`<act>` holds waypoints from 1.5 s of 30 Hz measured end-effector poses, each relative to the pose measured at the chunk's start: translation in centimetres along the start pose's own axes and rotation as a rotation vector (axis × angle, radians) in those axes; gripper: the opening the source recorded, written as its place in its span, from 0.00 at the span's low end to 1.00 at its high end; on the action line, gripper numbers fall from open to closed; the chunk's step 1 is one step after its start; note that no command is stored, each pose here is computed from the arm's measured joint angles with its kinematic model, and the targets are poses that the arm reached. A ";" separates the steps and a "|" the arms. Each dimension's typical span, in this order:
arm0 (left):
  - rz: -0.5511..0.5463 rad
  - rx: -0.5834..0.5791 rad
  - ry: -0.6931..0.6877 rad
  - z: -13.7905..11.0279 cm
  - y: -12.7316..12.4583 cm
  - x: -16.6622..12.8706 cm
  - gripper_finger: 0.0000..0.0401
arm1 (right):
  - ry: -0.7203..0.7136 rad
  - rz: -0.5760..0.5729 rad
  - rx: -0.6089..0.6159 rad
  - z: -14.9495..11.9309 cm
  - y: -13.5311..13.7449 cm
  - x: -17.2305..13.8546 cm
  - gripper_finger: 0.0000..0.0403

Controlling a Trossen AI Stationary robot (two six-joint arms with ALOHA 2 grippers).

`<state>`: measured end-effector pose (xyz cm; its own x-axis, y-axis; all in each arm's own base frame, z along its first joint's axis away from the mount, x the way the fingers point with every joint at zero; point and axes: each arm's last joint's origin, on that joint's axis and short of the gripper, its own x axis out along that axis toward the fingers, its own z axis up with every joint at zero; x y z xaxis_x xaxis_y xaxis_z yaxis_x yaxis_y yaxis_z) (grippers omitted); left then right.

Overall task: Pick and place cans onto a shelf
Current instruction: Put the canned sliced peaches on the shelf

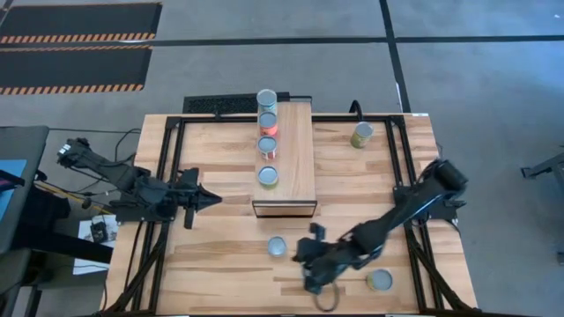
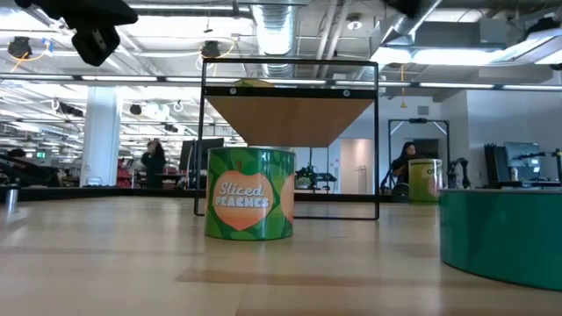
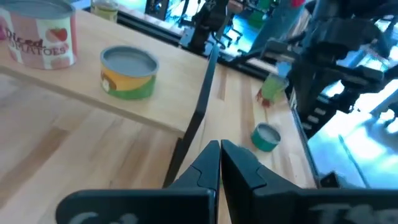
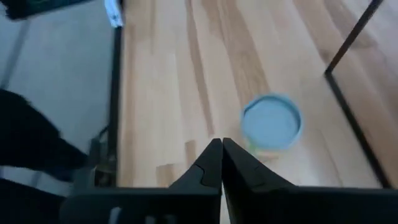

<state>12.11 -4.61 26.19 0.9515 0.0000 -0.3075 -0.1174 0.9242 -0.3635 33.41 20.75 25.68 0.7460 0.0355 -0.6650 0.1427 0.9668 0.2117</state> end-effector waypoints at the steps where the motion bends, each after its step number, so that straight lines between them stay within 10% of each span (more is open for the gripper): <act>1: 0.000 0.011 0.007 -0.1 0.1 -0.1 0.00 | 0.015 -0.018 -0.016 0.4 0.0 0.8 0.09; 20: -0.014 0.088 0.069 -0.5 0.2 0.0 0.00 | 0.370 -0.038 -0.343 1.9 -1.2 10.5 0.36; 45: 0.029 0.101 0.083 -0.8 0.5 -0.1 0.00 | 0.421 0.002 -0.225 2.6 -1.3 8.6 0.02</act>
<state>11.77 -4.50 25.35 0.9208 -0.0008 -0.3900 -0.1111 0.9580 -0.2643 41.34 19.17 21.49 0.4109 0.0922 -0.9070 -0.0380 0.9957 0.0840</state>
